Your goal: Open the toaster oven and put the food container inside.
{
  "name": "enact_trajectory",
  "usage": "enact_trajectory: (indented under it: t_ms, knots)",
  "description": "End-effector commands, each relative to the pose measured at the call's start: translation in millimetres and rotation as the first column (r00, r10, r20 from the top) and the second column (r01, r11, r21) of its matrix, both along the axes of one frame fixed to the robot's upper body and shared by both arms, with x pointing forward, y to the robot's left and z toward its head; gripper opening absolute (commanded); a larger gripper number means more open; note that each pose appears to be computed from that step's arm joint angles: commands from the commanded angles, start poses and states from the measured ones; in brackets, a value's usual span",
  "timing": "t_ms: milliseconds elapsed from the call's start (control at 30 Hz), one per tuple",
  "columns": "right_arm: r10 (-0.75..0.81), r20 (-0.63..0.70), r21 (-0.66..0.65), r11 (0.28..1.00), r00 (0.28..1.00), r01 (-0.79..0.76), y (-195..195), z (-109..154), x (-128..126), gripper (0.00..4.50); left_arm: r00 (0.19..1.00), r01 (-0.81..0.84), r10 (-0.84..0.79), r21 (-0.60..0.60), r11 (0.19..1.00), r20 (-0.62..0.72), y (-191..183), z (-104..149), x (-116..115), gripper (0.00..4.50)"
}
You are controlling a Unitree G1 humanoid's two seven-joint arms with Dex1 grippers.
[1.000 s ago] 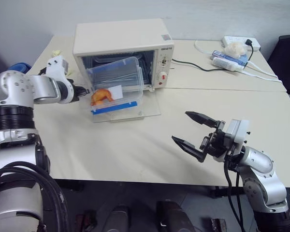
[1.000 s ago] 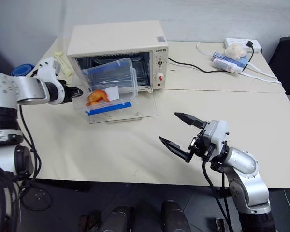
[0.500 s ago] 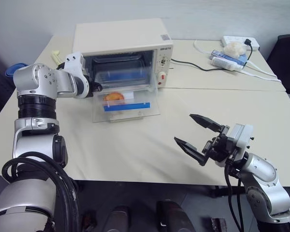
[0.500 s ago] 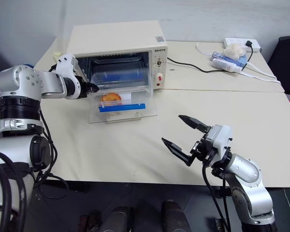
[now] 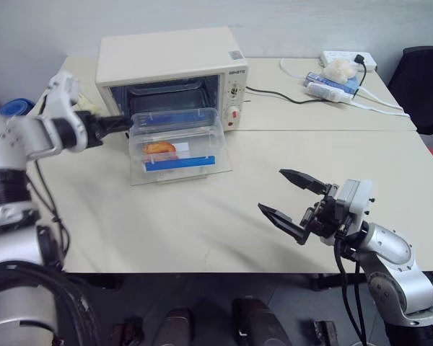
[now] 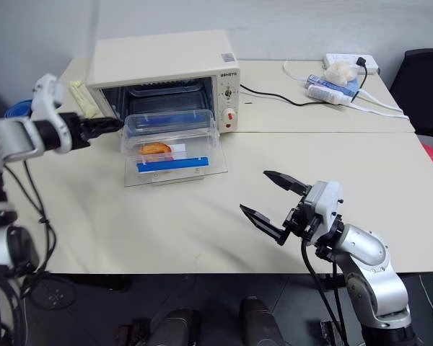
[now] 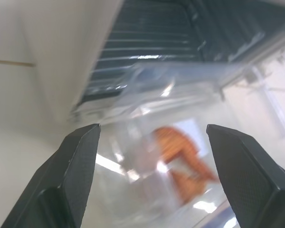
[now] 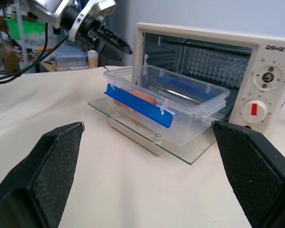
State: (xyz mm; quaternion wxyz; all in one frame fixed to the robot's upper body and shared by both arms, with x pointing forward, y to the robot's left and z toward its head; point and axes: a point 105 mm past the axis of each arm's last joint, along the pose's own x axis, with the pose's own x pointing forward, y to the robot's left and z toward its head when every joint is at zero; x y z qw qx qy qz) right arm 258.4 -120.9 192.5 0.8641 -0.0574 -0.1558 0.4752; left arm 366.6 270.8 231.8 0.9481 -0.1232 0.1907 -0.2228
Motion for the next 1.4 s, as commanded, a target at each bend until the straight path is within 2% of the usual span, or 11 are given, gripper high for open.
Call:
enact_trajectory:
  t_ms: [33, 133, 167, 233, 333, 367, 600, 867, 1033, 1233, 1400]
  knots:
    - [0.063, -0.049, -0.054, 0.996, 0.997, -0.065, 13, -1, 5, 3.59, 0.951, 0.201, -0.226, 0.134, 0.97, 0.211, 1, 11, -26, 2.93]
    - [0.095, -0.109, -0.149, 0.983, 0.989, -0.111, 25, -11, 14, 2.66, 0.877, 0.344, -0.418, 0.296, 0.891, 0.238, -7, -11, -48, 2.08]
    - [0.096, -0.127, -0.164, 0.98, 0.987, -0.117, 33, -13, 23, 2.24, 0.817, 0.421, -0.514, 0.341, 0.841, 0.26, -20, -24, -58, 1.72]
    - [0.093, -0.138, -0.213, 0.97, 0.986, -0.122, 46, -18, 39, 1.54, 0.763, 0.488, -0.584, 0.348, 0.801, 0.275, -37, -41, -67, 1.09]
    - [0.084, -0.093, -0.29, 0.951, 0.992, -0.108, 58, -22, 61, 0.48, 0.748, 0.491, -0.583, 0.326, 0.808, 0.318, -51, -49, -62, 0.15]
    - [0.077, -0.081, -0.294, 0.951, 0.994, -0.097, 62, -21, 69, 0.12, 0.742, 0.491, -0.584, 0.327, 0.807, 0.329, -55, -51, -60, 0.0]
    - [0.063, -0.021, -0.325, 0.943, 0.998, -0.067, 74, -19, 108, 0.05, 0.786, 0.365, -0.456, 0.281, 0.888, 0.418, -66, -52, -36, 0.0]
    - [-0.007, 0.054, -0.278, 0.96, 0.999, 0.021, 85, 2, 149, 0.05, 0.829, 0.162, -0.258, 0.228, 0.96, 0.496, -65, -52, -5, 0.0]
    - [-0.07, 0.108, -0.252, 0.963, 0.992, 0.095, 94, 21, 169, 0.05, 0.808, 0.056, -0.108, 0.107, 0.993, 0.579, -64, -33, 15, 0.0]
    - [-0.166, 0.108, -0.201, 0.962, 0.98, 0.185, 104, 36, 185, 0.05, 0.796, -0.09, 0.015, 0.094, 0.992, 0.605, -54, -23, 43, 0.0]
    - [-0.251, 0.088, -0.165, 0.951, 0.964, 0.263, 103, 44, 195, 0.05, 0.774, -0.102, 0.042, 0.06, 0.993, 0.632, -62, -15, 57, 0.0]
